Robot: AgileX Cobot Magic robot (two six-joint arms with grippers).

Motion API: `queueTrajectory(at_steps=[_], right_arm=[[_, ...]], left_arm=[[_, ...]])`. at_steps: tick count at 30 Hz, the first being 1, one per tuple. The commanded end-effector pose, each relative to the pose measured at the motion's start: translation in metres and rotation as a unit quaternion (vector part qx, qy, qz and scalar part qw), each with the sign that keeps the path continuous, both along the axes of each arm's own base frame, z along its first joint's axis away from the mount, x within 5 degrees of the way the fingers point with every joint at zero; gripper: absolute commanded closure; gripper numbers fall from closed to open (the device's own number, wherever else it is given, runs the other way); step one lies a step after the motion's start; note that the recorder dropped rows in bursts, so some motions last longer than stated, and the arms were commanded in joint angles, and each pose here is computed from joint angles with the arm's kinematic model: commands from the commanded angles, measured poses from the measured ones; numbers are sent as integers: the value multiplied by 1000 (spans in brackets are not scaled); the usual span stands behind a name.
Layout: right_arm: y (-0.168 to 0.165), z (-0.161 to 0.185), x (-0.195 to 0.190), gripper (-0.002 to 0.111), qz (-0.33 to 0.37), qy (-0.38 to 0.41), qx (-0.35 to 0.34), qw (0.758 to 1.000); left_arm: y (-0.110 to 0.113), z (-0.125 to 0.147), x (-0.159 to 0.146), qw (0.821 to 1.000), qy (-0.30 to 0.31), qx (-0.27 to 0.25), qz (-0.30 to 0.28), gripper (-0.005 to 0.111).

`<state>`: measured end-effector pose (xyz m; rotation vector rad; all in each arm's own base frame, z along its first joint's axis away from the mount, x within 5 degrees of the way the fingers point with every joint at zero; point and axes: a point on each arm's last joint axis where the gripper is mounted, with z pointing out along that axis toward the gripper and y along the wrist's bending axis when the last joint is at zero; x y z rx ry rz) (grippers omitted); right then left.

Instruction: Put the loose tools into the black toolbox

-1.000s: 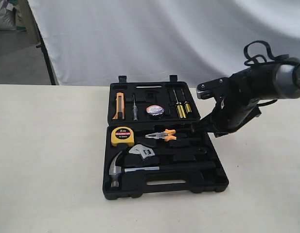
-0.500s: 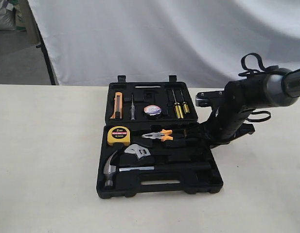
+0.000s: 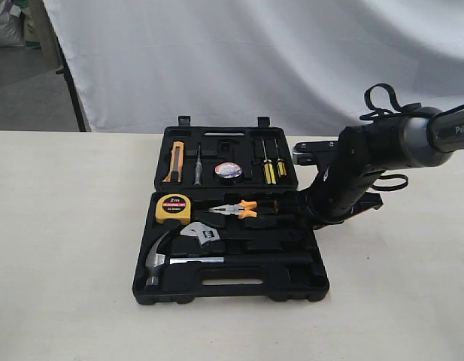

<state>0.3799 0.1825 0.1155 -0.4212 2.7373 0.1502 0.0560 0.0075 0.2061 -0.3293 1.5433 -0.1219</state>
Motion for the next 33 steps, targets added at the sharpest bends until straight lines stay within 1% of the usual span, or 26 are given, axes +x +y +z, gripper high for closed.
queueTrajectory(at_steps=[1, 3, 9, 13, 18, 22, 27, 30, 33], right_arm=[[-3, 7, 2, 109, -17, -9, 14, 1000], [-3, 14, 1, 109, -17, -17, 17, 1000], [-5, 52, -4, 109, -28, -42, 35, 998], [-10, 77, -14, 109, -36, -68, 53, 996], [-19, 97, -33, 109, -52, -91, 75, 992], [-27, 113, -51, 109, -58, -129, 101, 985], [-43, 137, -87, 109, -70, -185, 145, 969], [-55, 141, -111, 109, -71, -227, 172, 956], [-66, 139, -134, 109, -70, -252, 187, 947]], left_arm=[[1, 2, -1, 1000, -6, 1, 13, 106], [1, 2, -1, 1000, -6, 1, 13, 106], [1, 2, -1, 1000, -6, 1, 13, 106], [1, 2, -1, 1000, -6, 1, 13, 106], [1, 2, -1, 1000, -6, 1, 13, 106], [1, 2, -1, 1000, -6, 1, 13, 106], [1, 2, -1, 1000, -6, 1, 13, 106], [1, 2, -1, 1000, -6, 1, 13, 106], [1, 2, -1, 1000, -6, 1, 13, 106]])
